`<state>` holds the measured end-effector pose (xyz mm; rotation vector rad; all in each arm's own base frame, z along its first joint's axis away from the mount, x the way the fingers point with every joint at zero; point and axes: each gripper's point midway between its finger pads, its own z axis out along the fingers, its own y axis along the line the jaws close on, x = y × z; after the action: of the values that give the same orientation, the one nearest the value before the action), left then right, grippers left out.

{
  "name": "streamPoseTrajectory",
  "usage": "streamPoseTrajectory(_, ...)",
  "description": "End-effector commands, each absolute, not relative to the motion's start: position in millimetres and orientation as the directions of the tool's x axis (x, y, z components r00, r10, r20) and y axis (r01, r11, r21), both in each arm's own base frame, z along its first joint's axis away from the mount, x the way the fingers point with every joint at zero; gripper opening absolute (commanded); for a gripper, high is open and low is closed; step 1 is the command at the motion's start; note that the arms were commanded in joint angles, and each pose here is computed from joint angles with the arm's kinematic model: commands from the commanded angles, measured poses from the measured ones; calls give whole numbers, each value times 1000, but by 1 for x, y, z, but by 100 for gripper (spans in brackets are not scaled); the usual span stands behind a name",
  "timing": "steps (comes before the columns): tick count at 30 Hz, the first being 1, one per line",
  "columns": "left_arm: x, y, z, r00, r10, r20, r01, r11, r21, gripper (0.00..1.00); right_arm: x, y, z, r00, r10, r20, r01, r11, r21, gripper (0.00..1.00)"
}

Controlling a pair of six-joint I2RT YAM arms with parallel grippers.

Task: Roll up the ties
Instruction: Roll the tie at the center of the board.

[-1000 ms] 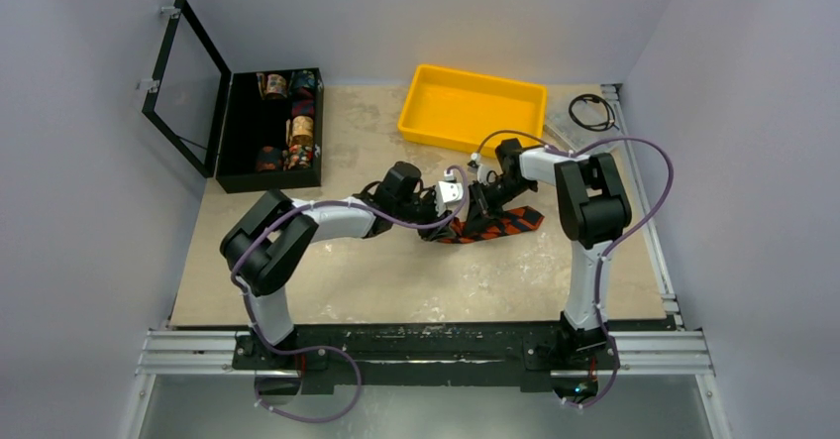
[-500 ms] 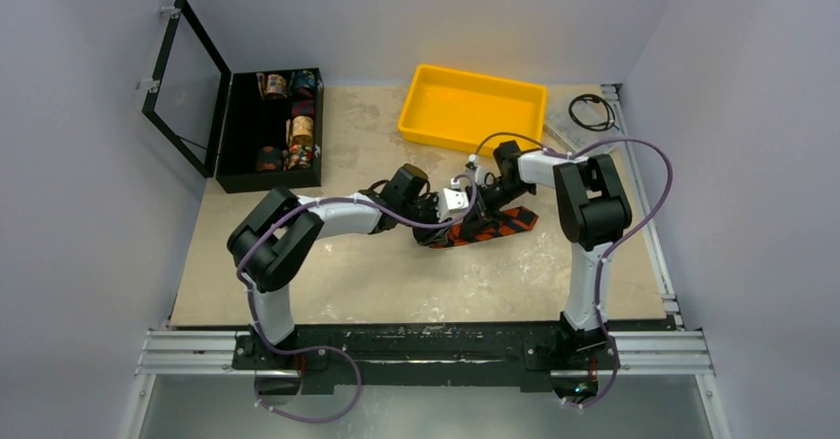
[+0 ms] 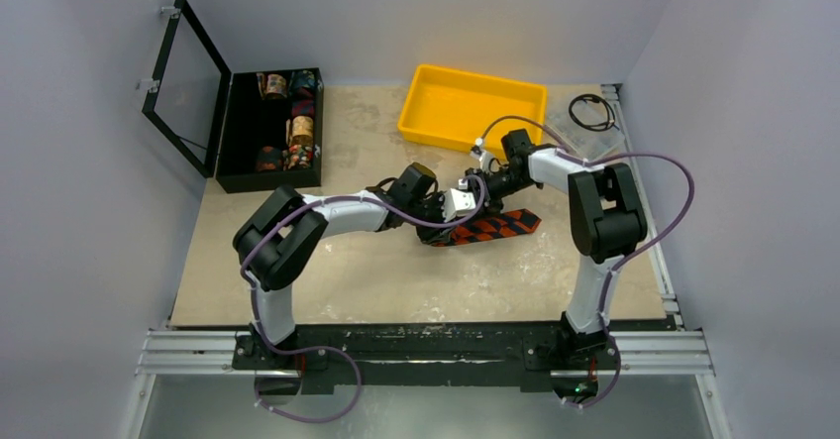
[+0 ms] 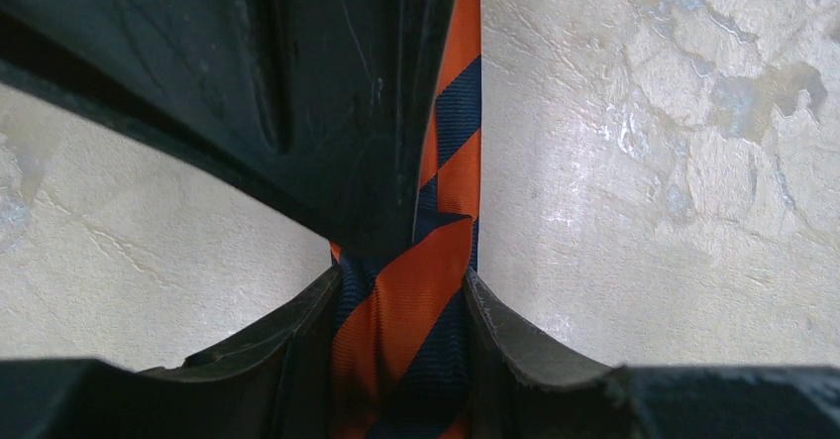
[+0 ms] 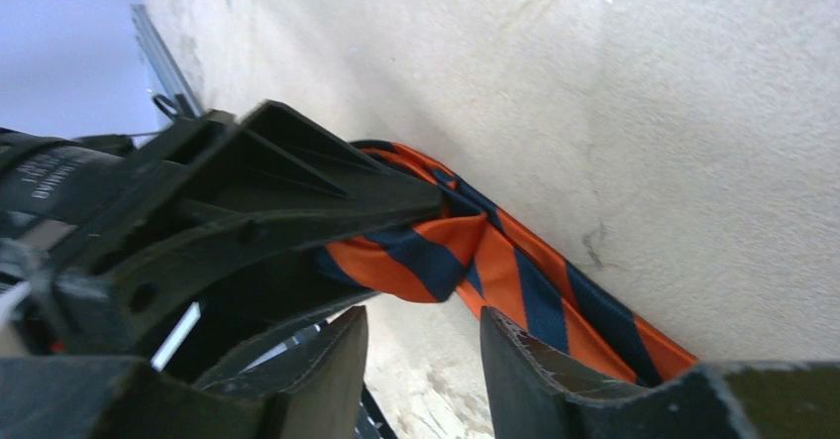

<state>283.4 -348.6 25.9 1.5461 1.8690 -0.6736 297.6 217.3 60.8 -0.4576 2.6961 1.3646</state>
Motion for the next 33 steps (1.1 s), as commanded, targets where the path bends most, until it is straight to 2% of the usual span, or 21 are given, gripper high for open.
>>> streamPoseTrajectory(1, 256, -300, -35, -227, 820, -525, 972, 226, -67, 11, 294, 234, 68, -953, -228, -197, -286, 479, 830, 51)
streamPoseTrajectory(7, 256, -301, -37, -234, 823, -518, 970, 233, -67, 12, 289, 245, 58, -951, -260, -165, -272, 463, 843, 57)
streamPoseTrajectory(11, 256, -301, -38, -238, 824, -514, 969, 236, -71, 13, 287, 242, 35, -952, -279, -128, -256, 494, 831, 51)
streamPoseTrajectory(13, 256, -303, -37, -240, 823, -516, 969, 235, -74, 13, 285, 240, 28, -952, -286, -110, -247, 503, 828, 42)
streamPoseTrajectory(14, 256, -303, -37, -239, 822, -516, 969, 235, -75, 14, 285, 239, 25, -952, -287, -107, -247, 513, 822, 34)
streamPoseTrajectory(16, 256, -305, -36, -239, 818, -523, 969, 234, -78, 15, 285, 234, 17, -952, -285, -109, -254, 543, 800, 9)
streamPoseTrajectory(17, 256, -307, -35, -238, 813, -531, 970, 231, -81, 16, 286, 231, 12, -952, -285, -108, -259, 568, 781, 2)
streamPoseTrajectory(24, 260, -330, -7, -223, 701, -677, 972, 209, -103, 38, 285, 211, -10, -956, -284, -76, -257, 685, 681, 0)
streamPoseTrajectory(29, 277, -347, 24, -168, 536, -827, 973, 223, -53, 49, 285, 194, -24, -956, -287, -58, -261, 749, 609, 0)
streamPoseTrajectory(33, 287, -358, 38, -138, 449, -883, 972, 234, -33, 53, 286, 186, -30, -952, -300, -54, -276, 775, 568, 0)
